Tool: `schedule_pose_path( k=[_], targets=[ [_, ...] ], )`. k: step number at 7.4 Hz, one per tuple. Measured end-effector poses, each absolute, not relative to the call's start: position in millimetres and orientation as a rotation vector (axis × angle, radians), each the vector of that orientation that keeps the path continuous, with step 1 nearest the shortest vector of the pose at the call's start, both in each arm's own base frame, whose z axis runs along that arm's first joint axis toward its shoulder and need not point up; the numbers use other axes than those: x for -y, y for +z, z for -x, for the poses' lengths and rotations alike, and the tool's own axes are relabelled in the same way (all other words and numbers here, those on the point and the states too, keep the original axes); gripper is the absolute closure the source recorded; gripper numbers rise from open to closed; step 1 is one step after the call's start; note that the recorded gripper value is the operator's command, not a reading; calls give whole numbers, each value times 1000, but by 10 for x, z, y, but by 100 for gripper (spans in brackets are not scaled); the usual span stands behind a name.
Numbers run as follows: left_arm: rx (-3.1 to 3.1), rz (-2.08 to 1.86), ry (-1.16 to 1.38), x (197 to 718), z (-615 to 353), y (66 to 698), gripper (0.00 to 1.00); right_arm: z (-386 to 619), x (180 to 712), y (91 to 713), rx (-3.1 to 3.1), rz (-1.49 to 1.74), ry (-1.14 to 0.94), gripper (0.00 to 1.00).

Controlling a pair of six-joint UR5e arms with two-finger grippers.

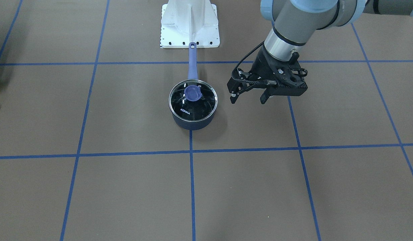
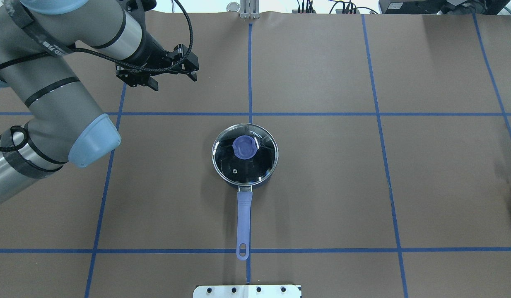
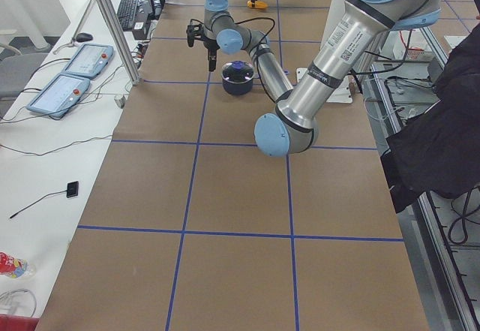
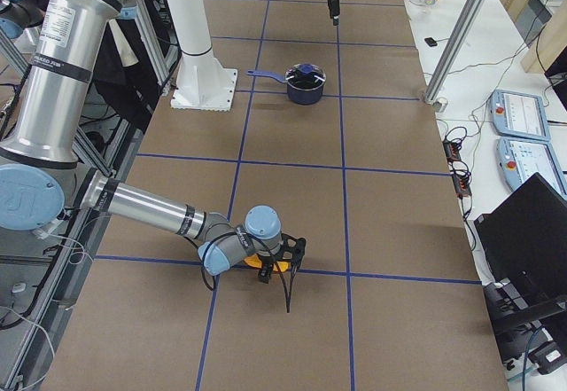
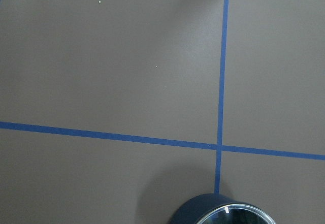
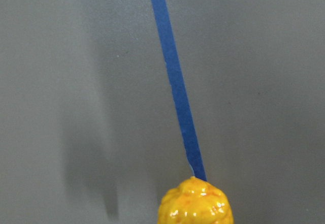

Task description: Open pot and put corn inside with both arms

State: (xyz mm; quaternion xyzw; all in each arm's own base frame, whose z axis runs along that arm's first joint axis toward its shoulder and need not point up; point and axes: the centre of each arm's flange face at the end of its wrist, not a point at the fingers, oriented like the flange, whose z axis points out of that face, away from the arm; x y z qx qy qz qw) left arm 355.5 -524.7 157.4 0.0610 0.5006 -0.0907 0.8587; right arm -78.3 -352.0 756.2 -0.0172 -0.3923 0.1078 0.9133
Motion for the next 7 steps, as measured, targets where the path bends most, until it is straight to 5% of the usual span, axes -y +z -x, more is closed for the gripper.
schedule_pose_path(
  k=[3, 7],
  targets=[
    [-1049, -126, -192, 5255, -3561, 1586, 3, 800, 3494, 7576, 808, 37, 210, 77],
    [-1042, -126, -187, 5235, -3641, 1589, 3, 820, 3543, 7447, 833, 17, 191, 84]
  ],
)
